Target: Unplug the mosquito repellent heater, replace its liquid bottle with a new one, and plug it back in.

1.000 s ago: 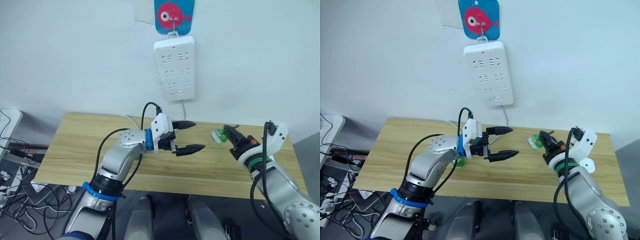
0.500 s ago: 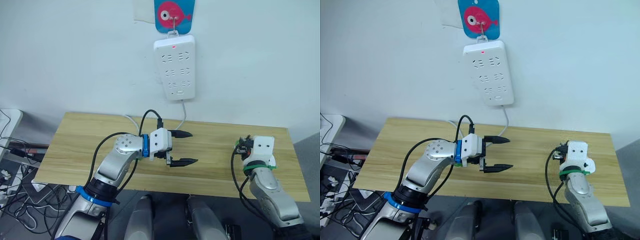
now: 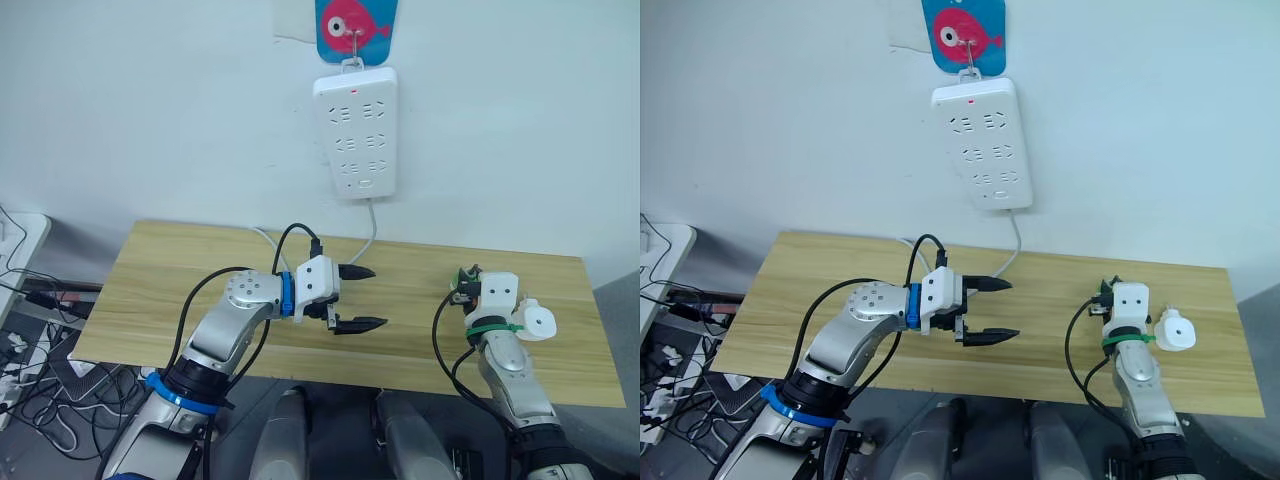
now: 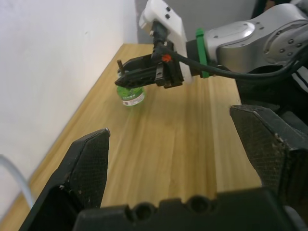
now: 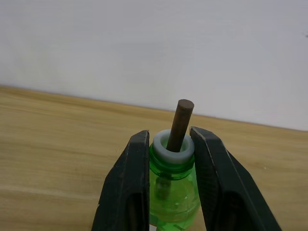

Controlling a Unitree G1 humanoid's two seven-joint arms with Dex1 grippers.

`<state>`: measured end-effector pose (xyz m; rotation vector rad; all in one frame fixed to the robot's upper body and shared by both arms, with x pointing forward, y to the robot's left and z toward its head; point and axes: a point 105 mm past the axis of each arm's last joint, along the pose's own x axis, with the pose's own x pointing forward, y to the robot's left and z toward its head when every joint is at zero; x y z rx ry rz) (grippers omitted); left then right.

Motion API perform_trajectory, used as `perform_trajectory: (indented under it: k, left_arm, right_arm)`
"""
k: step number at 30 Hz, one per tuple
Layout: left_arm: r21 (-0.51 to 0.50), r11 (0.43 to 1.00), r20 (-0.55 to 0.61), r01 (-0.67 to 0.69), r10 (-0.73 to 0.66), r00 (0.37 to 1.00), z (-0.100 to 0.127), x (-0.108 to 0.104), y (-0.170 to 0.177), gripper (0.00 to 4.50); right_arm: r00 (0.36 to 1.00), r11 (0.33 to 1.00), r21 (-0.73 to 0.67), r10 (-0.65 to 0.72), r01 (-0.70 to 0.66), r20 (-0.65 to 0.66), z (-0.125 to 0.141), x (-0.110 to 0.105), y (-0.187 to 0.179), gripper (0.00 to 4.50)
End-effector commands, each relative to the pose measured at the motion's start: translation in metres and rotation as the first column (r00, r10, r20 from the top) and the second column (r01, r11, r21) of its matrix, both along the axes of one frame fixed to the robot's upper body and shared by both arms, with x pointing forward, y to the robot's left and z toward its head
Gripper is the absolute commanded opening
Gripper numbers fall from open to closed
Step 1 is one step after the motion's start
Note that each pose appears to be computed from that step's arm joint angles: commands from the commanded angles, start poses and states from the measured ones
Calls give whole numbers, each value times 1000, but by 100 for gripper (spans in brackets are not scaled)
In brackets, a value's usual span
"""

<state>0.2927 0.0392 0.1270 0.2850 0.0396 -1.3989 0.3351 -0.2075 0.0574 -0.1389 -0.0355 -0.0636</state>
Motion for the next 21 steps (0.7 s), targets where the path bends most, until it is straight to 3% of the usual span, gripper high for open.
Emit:
perform_trajectory:
  k: [1,21]
  left_arm:
    - [-8,1000,25,1,0,1000,8,1,0,450]
    - [16,1000,23,10,-11,1000,5,-2,1,450]
  right_arm:
    - [1000,1000,-12,-12,12,29,4,-1,-5,87]
    - [1000,1000,-19,-23,23,-6,-8,1,-6,87]
